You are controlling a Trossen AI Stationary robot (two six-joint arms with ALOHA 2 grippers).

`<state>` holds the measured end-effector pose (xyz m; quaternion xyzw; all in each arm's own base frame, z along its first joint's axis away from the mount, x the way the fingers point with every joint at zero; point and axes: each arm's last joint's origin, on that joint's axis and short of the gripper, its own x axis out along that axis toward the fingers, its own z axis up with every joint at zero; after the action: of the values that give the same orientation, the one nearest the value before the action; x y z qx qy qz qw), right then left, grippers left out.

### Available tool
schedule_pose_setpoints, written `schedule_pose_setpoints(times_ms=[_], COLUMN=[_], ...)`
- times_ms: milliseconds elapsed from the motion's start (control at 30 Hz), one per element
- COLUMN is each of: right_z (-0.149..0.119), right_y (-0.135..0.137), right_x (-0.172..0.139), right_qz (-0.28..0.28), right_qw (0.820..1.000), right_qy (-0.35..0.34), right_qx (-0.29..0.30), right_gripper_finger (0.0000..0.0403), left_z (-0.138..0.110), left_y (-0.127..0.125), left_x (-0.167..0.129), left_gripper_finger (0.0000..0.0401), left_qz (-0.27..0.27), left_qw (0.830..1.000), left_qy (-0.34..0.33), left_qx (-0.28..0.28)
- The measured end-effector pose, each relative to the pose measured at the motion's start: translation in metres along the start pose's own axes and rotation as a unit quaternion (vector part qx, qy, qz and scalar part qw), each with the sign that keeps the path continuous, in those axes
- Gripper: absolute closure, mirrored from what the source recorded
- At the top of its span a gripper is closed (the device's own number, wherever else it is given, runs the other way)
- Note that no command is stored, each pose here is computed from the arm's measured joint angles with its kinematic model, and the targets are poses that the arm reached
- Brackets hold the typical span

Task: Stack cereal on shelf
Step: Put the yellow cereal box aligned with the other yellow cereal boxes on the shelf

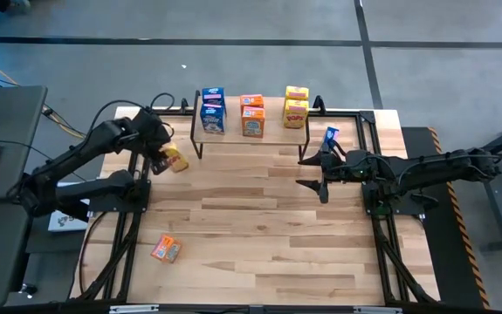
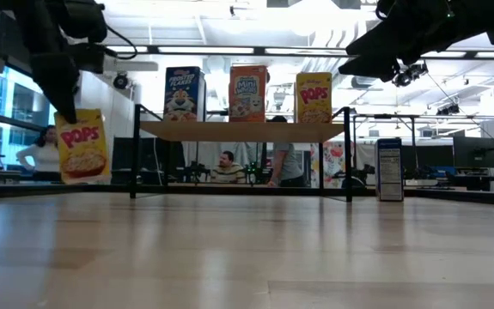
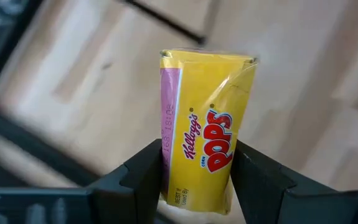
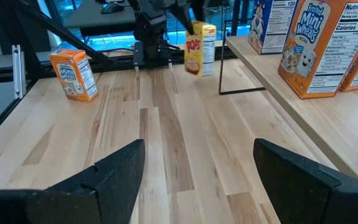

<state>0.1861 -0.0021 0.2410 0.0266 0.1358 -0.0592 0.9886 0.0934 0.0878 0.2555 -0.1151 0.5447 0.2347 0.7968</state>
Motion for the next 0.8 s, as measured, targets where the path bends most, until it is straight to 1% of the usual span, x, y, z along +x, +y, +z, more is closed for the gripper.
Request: schedule_pose_setpoints(times_ms=[100,300,500,633,800], right_z=[0.000,0.000,0.000,0.000,0.002], right_y=[0.000,0.000,0.000,0.000,0.000], right_x=[0.000,0.000,0.000,0.000,0.000], right_qz=[0.000,0.000,0.000,0.000,0.001], right_qw=[1.000,1.000,1.000,1.000,1.000], right_qy=[0.000,0.000,0.000,0.000,-0.010], right_qx=[0.000,0.000,0.000,0.000,0.010], right_gripper_finger=[0.0109,0.0109,0.0109,0.0109,0.0109], left_z=[0.003,0.005,0.007,0.014,0.029], left_y=[-0.007,-0.020,-0.036,-0.047,-0.063], left_x=[0.000,0.000,-0.001,-0.003,-0.003], left_gripper_finger=[0.0237,0.0237,0.0237,0.0237,0.0237], left_qz=[-0.029,-0.055,-0.082,-0.102,-0.131], left_qw=[0.999,0.998,0.996,0.993,0.984], left_qy=[-0.013,-0.013,-0.019,-0.052,-0.113], left_qx=[-0.004,-0.015,-0.009,-0.001,0.031])
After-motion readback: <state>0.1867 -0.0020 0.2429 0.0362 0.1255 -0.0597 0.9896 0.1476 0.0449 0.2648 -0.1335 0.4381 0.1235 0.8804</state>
